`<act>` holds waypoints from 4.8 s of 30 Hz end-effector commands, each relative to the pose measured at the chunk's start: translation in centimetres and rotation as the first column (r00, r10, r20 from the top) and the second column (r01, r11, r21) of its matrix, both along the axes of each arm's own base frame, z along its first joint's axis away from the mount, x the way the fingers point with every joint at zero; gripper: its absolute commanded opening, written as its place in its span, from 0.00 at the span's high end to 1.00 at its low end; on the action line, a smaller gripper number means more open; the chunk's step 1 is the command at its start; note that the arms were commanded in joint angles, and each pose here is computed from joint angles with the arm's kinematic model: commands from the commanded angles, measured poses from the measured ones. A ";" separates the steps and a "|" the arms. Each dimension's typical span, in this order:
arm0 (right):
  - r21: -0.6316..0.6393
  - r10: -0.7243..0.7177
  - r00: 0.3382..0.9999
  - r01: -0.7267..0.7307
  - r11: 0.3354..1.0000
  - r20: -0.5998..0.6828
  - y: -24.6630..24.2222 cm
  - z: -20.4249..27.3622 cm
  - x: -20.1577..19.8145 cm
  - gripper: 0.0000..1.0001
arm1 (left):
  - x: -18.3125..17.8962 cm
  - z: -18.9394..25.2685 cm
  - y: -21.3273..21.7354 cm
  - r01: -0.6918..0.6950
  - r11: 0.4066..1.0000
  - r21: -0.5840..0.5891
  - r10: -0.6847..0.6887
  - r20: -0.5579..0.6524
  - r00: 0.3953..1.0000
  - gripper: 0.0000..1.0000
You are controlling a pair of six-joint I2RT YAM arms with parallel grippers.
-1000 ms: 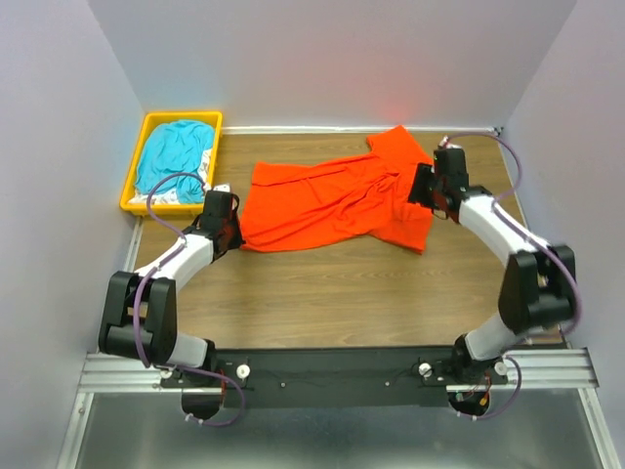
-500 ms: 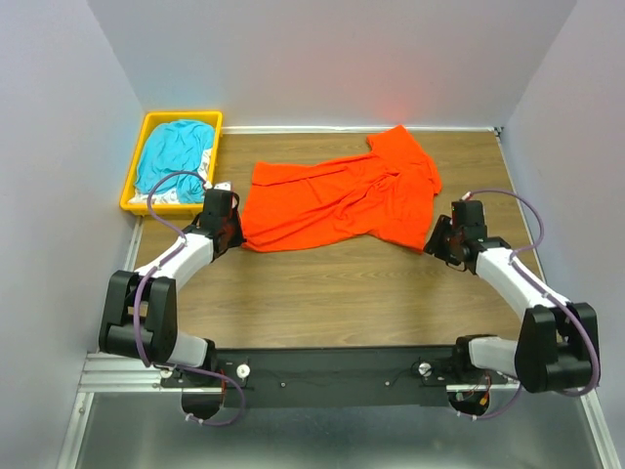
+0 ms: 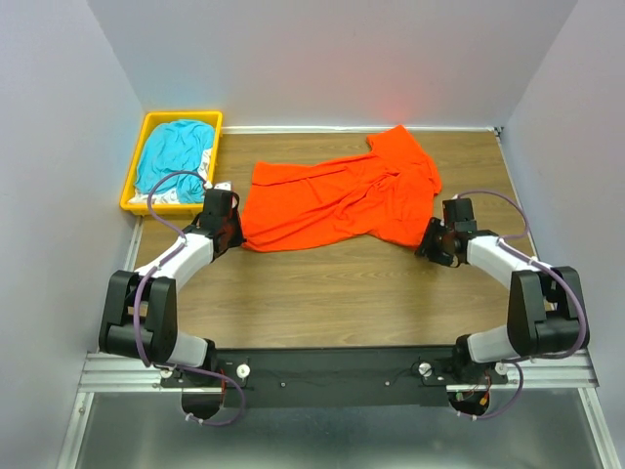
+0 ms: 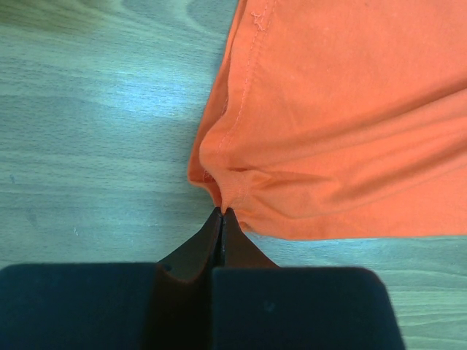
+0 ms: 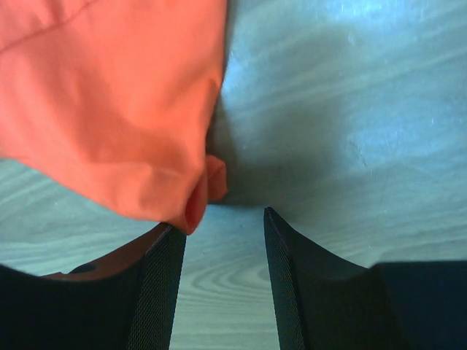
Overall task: Fold and stack the t-shirts
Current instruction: Flatten the tshirt out
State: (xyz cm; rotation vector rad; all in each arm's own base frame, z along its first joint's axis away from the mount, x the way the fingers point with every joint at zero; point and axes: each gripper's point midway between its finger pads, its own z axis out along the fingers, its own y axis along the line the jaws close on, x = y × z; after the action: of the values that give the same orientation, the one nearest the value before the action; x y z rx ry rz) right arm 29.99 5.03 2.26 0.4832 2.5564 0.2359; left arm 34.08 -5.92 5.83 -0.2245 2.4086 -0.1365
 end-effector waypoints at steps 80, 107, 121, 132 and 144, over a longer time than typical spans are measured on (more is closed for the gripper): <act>0.219 0.166 0.967 -0.208 0.953 0.193 -1.6 0.3 5.8 0.76 | 0.8 1.8 -0.1 0.018 1.000 -0.002 -0.018 0.056 0.998 1.00; 0.248 -0.029 0.981 -0.020 0.969 0.193 -1.4 16.7 -1.6 0.99 | 3.8 9.7 -0.7 0.001 0.999 -0.041 0.005 0.158 0.987 1.00; 0.261 -0.105 0.994 0.103 0.960 -0.006 -0.1 14.1 -13.9 0.92 | -2.0 6.9 0.0 -0.037 0.997 -0.064 0.041 0.059 0.997 1.00; 0.194 -0.068 0.998 0.065 0.979 0.010 -1.2 13.9 -11.8 0.56 | -3.4 4.1 -0.4 -0.045 0.994 -0.103 0.047 0.018 0.999 1.00; 0.232 -0.162 0.987 0.156 0.960 0.004 -2.4 5.3 -3.8 0.57 | -3.4 4.3 1.0 -0.113 0.991 -0.074 0.117 0.052 0.992 1.00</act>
State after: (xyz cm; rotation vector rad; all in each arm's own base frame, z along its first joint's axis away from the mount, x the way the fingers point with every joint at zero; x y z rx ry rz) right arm 22.83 3.94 9.08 0.7215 2.5619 0.5313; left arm 30.34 -5.97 9.51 -0.3429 2.3850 -0.2109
